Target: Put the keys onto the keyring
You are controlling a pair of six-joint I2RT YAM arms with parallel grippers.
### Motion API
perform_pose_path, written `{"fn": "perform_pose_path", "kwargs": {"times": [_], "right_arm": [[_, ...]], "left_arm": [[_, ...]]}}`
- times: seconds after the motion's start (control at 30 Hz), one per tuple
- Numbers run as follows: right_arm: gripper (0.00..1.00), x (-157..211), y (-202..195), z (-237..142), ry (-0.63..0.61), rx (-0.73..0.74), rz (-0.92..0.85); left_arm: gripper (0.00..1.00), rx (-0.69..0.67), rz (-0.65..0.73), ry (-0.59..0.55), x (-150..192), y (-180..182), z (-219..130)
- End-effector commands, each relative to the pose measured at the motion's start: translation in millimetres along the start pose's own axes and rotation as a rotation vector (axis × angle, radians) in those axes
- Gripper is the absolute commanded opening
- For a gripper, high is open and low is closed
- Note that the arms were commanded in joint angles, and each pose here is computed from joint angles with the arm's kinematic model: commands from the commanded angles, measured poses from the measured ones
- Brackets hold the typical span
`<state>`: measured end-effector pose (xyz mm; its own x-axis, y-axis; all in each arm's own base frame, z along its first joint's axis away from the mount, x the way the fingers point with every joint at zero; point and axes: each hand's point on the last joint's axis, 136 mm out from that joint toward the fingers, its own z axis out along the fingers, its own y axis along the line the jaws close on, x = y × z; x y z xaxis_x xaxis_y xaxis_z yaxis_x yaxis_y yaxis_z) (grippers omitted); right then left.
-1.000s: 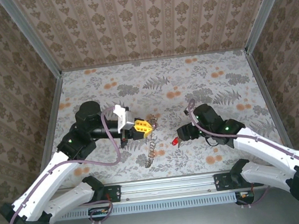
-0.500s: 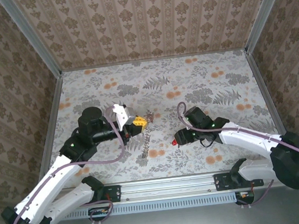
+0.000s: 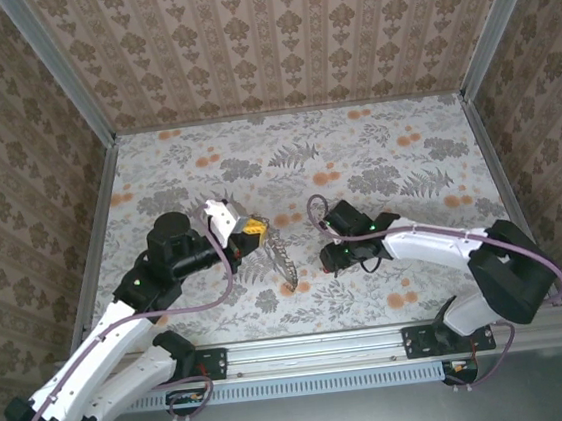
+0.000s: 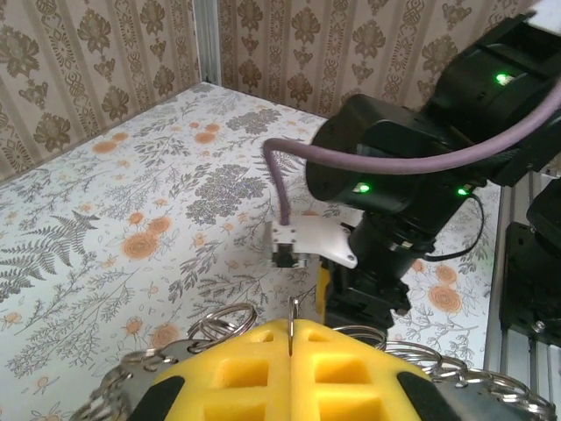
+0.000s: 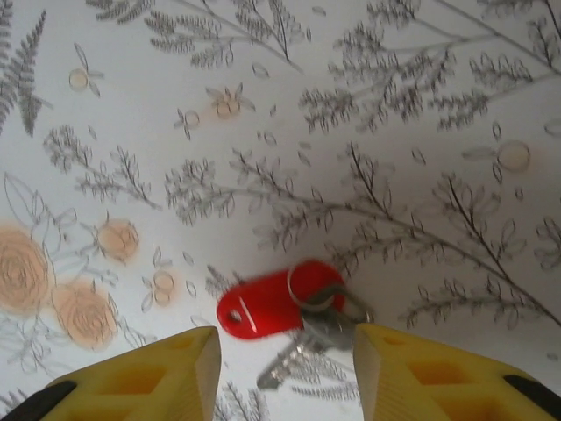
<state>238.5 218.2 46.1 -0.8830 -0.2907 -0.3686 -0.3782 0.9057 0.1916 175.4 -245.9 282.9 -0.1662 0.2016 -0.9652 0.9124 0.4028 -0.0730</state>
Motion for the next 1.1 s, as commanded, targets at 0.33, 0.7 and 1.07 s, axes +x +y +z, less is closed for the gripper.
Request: {"fn": "perform_pose_path", "kwargs": {"times": [0.33,0.7,1.07], "right_arm": [[0.39,12,-16,1,0.215,0.199,-0.218],[0.3,8,-6,14,0.265,0.175,-0.287],[0.29,7,-4,21,0.299,0.178,-0.298]], "left_arm": [[0.0,0.013,-0.016,-0.09,-18,-1,-7],[0.0,0.011,-0.027,-0.098,-18,2,-8],[0.0,0.018,-0.024,-0.111,-21,0,-11]]}}
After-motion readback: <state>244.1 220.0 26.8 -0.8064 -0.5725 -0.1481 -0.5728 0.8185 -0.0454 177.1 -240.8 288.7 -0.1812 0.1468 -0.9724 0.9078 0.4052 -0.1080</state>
